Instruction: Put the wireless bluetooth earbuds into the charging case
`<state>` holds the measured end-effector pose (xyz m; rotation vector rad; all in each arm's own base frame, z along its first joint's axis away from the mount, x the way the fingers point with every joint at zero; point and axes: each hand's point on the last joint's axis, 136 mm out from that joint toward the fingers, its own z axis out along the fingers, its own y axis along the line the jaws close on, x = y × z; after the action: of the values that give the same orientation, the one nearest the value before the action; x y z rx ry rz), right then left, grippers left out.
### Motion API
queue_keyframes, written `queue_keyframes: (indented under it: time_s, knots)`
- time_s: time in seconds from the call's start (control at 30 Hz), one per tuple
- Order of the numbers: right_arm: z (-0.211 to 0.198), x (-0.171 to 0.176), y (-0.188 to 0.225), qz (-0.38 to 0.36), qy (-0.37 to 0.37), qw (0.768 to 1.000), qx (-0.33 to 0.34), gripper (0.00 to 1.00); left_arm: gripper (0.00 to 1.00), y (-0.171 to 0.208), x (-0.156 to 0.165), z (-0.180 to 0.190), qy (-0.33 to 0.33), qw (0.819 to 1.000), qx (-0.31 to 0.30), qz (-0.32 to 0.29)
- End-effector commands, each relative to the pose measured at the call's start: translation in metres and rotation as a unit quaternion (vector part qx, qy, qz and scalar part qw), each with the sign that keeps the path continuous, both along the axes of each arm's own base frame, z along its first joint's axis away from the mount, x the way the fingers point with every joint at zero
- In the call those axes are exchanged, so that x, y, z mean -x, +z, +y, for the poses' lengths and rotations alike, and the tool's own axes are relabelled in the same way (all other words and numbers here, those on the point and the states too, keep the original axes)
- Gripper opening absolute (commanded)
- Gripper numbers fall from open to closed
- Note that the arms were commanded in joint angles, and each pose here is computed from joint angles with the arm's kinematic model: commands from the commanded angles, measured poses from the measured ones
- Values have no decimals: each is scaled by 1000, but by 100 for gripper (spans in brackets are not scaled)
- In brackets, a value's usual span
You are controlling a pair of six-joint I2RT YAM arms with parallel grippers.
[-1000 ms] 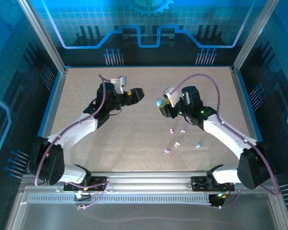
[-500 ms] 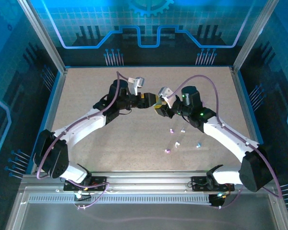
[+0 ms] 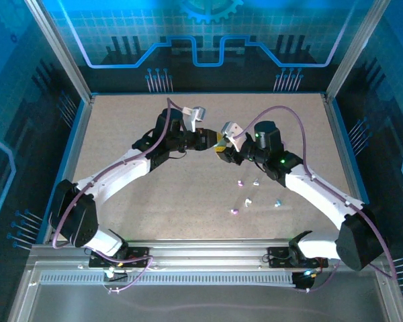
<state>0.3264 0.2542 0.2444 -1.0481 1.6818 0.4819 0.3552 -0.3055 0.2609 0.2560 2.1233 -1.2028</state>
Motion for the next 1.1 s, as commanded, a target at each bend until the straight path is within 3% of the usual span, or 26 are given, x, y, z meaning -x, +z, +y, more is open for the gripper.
queue_keyframes:
  time_s: [0.0,0.03,0.1,0.2,0.27,0.33,0.5,1.07]
  knots:
    - [-3,-1,39,-67,-18,997,-25,54,16,9,-5,10,42,999,0,8]
    - [-6,-2,43,-76,-31,996,-34,59,16,14,-6,12,49,999,10,7]
    - [-19,-4,52,-101,-66,991,-64,79,13,24,-7,17,66,997,40,10]
    - [-32,-3,62,-146,-76,983,-84,81,12,38,-10,25,86,991,99,26]
    - [-35,-9,46,-147,-75,985,-43,79,13,46,-11,28,94,986,136,34]
    - [-35,-12,26,-103,-58,993,-9,75,12,53,-12,30,98,981,163,39]
    - [-22,4,49,-131,7,985,-108,73,12,64,-11,26,91,972,209,52]
    - [0,-8,86,-140,69,975,-159,56,12,75,-4,22,68,971,224,54]
